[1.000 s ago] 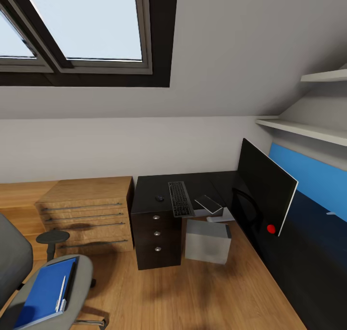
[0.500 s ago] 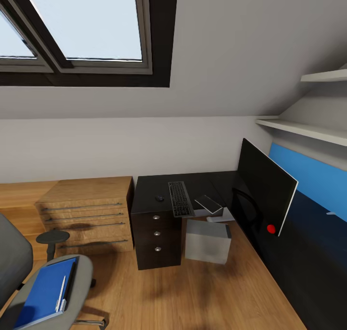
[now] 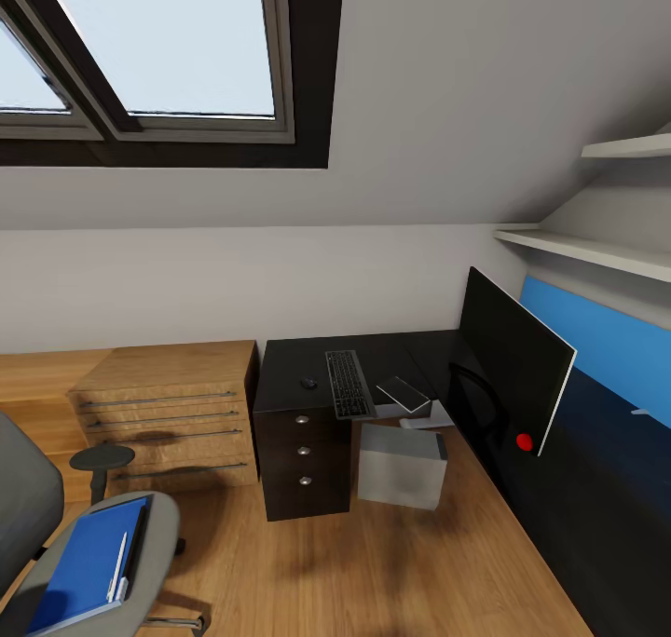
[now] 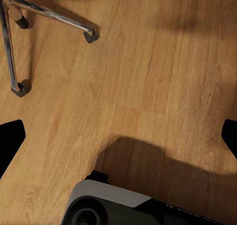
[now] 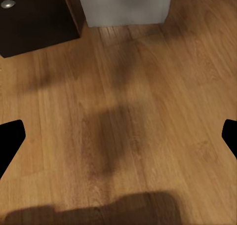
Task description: In the bedroom, organize the workspace by keeping the computer under the desk, ensuring the monitor is on the desk, placing the keyboard on the desk next to the monitor, placing the mouse on the desk next to the keyboard, moving the folder from the swivel chair onto the desk next to the mouse, stacking the notebook on top of the folder with the pen on top of the notebook, and positioning the swivel chair next to the desk.
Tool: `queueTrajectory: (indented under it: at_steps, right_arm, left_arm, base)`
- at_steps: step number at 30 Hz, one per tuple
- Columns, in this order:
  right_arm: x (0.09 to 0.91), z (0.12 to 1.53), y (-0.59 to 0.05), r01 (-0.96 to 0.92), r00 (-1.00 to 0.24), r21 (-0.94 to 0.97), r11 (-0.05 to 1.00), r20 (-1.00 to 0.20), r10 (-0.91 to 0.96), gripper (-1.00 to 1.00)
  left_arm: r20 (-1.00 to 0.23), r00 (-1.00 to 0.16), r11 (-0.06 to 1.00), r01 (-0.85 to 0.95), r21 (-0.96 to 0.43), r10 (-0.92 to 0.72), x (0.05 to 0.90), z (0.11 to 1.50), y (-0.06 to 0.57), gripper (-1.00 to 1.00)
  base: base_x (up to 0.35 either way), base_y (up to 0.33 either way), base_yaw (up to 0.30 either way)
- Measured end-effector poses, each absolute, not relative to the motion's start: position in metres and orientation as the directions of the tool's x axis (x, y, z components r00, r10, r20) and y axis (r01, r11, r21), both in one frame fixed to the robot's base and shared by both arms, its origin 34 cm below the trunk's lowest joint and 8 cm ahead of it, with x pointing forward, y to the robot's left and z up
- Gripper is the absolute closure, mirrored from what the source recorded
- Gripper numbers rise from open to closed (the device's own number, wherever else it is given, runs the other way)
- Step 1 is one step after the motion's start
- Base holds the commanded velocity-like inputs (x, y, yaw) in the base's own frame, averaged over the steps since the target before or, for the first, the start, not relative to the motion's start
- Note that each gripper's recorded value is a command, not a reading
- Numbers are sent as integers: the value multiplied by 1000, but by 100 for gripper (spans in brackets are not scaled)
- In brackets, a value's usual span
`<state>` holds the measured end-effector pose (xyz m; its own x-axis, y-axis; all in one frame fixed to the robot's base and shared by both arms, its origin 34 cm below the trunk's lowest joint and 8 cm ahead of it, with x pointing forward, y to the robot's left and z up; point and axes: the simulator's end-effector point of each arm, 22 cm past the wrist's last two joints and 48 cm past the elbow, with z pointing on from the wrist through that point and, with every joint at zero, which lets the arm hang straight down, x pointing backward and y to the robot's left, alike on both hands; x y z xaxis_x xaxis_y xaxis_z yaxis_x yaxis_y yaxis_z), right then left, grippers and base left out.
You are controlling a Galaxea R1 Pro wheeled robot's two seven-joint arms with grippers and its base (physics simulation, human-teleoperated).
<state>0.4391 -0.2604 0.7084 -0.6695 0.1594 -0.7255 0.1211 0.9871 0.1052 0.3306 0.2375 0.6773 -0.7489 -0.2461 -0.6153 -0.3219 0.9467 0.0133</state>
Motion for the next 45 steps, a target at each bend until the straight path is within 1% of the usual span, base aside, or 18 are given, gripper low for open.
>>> queueTrajectory:
  at_steps: [5,8,13,20,26,27,28,31,36,40,42,45]
  right_arm:
    - [445,715,-260,111,-643,105,988,-751,152,-100]
    - [451,722,-240,80,-614,120,990,-776,144,-100]
    - [460,728,-236,94,-594,125,988,-789,156,-100]
    - [501,752,-273,212,-536,65,975,-827,172,-100]
    - [540,782,-300,263,-500,33,964,-850,165,-100]
    - [563,801,-311,275,-503,20,961,-849,162,-100]
    - [589,834,-323,283,-456,17,959,-877,150,-100]
    - [613,869,-335,289,-460,14,957,-875,152,-100]
    - [631,909,-339,279,-449,28,960,-880,156,-100]
    - [642,948,-339,269,-400,47,962,-903,156,-100]
    - [636,966,-339,268,-369,54,962,-917,154,-100]
    - [620,970,-341,271,-360,55,961,-920,154,-100]
  left_arm:
    - [-616,-749,947,-322,13,-246,331,677,237,-100]
    - [-616,-749,947,-321,13,-245,331,677,237,-100]
    - [-616,-749,948,-319,12,-244,331,677,237,-100]
    - [-616,-749,948,-318,13,-243,331,677,237,-100]
    - [-616,-750,949,-316,13,-241,331,677,237,-100]
    - [-615,-750,949,-316,14,-241,331,677,237,-100]
    - [-616,-750,949,-316,13,-241,331,677,236,-100]
    - [-616,-750,949,-315,13,-241,331,677,236,-100]
    - [-616,-750,949,-315,13,-240,331,677,236,-100]
    - [-616,-750,949,-314,14,-240,331,677,236,-100]
    - [-616,-750,949,-314,14,-240,331,677,236,-100]
    - [-616,-750,949,-314,14,-239,331,677,236,-100]
  base:
    - [0,0,0]
    - [0,0,0]
    - [0,0,0]
    - [0,0,0]
    - [0,0,0]
    - [0,0,0]
    - [0,0,0]
    - [0,0,0]
    - [0,0,0]
    - [0,0,0]
    - [0,0,0]
    - [0,0,0]
